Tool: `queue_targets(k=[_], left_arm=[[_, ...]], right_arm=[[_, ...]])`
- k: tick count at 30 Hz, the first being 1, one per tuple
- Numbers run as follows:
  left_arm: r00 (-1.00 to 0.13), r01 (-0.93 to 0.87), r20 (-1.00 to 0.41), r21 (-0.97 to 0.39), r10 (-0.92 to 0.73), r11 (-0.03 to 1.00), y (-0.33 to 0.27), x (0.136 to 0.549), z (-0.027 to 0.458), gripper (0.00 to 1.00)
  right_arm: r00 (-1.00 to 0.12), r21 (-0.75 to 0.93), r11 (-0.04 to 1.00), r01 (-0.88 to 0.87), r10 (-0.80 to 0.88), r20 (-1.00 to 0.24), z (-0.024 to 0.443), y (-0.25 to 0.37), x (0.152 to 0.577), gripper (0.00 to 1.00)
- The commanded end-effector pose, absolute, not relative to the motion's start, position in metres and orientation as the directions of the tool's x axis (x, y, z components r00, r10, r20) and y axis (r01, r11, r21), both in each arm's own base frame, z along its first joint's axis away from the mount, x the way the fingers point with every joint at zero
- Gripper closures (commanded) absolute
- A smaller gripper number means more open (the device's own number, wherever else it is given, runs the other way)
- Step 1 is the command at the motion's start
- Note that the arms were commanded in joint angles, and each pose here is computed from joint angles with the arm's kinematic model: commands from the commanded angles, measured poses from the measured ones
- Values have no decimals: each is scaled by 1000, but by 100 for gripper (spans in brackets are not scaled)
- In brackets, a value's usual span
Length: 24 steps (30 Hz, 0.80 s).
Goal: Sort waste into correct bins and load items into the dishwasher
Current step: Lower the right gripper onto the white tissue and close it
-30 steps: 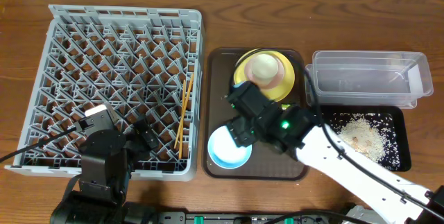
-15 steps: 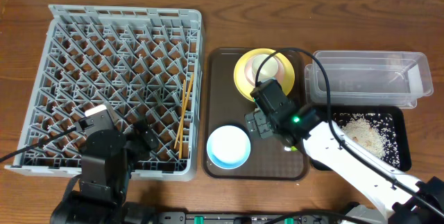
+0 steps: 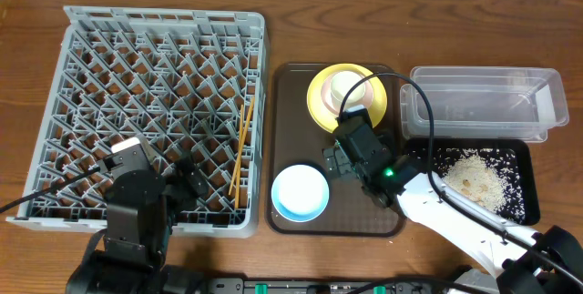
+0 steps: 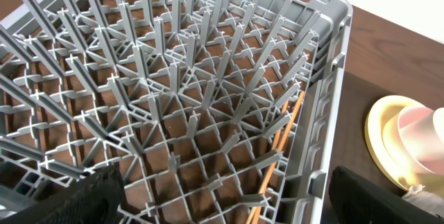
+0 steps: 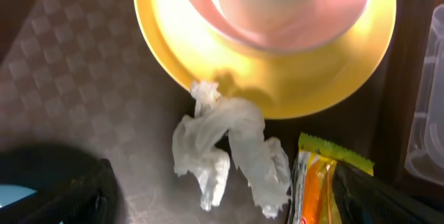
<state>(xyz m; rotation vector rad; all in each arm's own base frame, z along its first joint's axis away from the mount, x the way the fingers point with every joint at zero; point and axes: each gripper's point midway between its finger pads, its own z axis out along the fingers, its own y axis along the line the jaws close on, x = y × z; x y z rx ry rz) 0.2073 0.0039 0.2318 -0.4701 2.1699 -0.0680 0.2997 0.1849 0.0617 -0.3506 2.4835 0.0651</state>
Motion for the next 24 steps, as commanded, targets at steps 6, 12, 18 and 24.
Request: queue_targets(k=[6, 12, 18, 24], left_arm=[[-518, -320, -775, -216, -362, 922, 7, 207, 236, 5], [-518, -320, -775, -216, -362, 922, 7, 207, 236, 5], [-518, -320, -775, -216, -362, 922, 7, 207, 236, 5], [-518, -320, -775, -216, -362, 922, 7, 207, 236, 4]], right_arm=[[-763, -55, 969, -240, -224, -607, 52, 182, 311, 4], [-782, -76, 968, -241, -240, -576, 30, 183, 312, 6], [-790, -84, 967, -242, -246, -561, 23, 182, 311, 9], [-799, -91, 966, -241, -251, -546, 17, 180, 310, 11]])
